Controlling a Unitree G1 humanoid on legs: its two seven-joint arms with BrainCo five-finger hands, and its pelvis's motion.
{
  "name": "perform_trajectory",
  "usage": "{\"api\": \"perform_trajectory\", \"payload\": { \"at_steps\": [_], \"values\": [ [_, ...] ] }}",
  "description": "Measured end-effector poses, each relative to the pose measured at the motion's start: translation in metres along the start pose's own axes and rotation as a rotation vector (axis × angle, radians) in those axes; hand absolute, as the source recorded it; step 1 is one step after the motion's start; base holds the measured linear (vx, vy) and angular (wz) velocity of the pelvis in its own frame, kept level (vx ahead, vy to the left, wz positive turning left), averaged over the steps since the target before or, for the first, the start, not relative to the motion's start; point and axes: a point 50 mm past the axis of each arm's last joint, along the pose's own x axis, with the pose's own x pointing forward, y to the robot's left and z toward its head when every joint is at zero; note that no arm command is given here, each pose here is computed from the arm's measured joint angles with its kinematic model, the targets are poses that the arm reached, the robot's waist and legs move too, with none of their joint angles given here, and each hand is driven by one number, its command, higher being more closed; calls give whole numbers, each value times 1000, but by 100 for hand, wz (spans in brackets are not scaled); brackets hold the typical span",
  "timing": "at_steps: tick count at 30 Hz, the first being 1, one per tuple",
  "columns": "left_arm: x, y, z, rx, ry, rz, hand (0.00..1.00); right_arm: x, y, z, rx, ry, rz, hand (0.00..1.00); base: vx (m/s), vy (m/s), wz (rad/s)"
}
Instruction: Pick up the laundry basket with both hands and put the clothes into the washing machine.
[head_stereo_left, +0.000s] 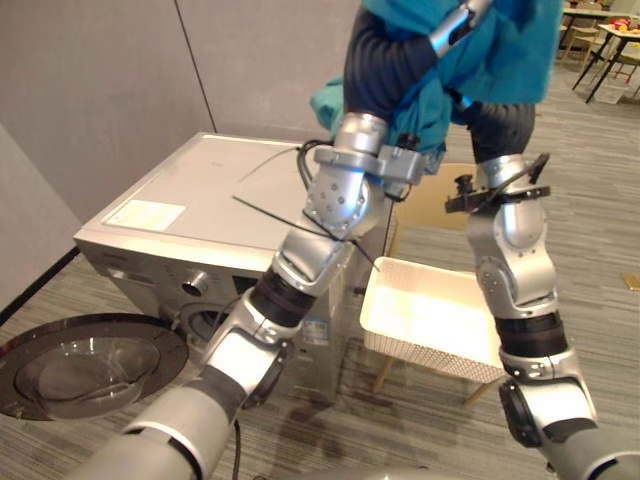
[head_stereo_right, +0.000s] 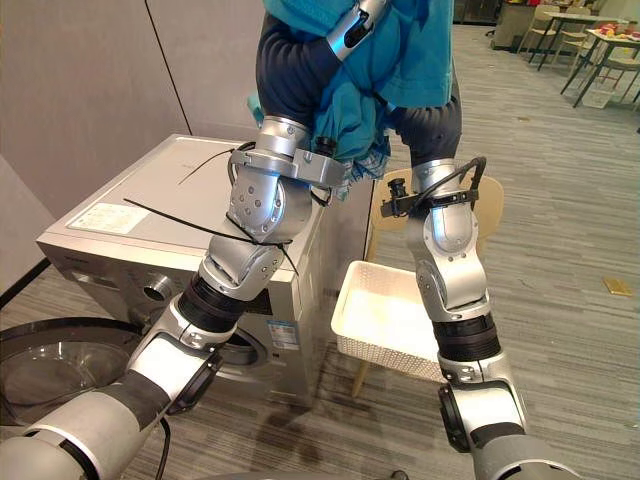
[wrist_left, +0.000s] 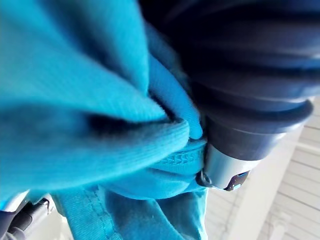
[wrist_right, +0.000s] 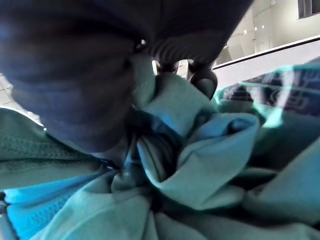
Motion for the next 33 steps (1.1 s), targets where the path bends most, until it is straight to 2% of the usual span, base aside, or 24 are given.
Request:
{"api": "perform_trajectory", "payload": {
  "at_steps": [2, 3, 13, 19, 27, 33],
  "values": [
    [0, 0, -1, 1, 3, 0, 100, 0, 0, 0, 0, 1, 0, 100, 0, 0, -2],
    [0, 0, -3, 3, 9, -2, 100, -1, 0, -1, 0, 4, -3, 0, 0, 0, 0],
    [-1, 1, -14, 3, 54, 7, 100, -7, -8, -5, 26, 31, -54, 0, 0, 0, 0],
    [-5, 7, -20, -10, 87, 34, 100, -22, -29, 1, 7, 21, -133, 0, 0, 0, 0],
    [-21, 50, -12, -29, 64, 216, 100, -57, -72, 26, -85, -42, -319, 0, 0, 1, -4],
    [-25, 69, 18, -29, -60, 275, 100, -92, -90, 19, -137, 58, -403, 0, 3, 0, -6]
  ]
}}
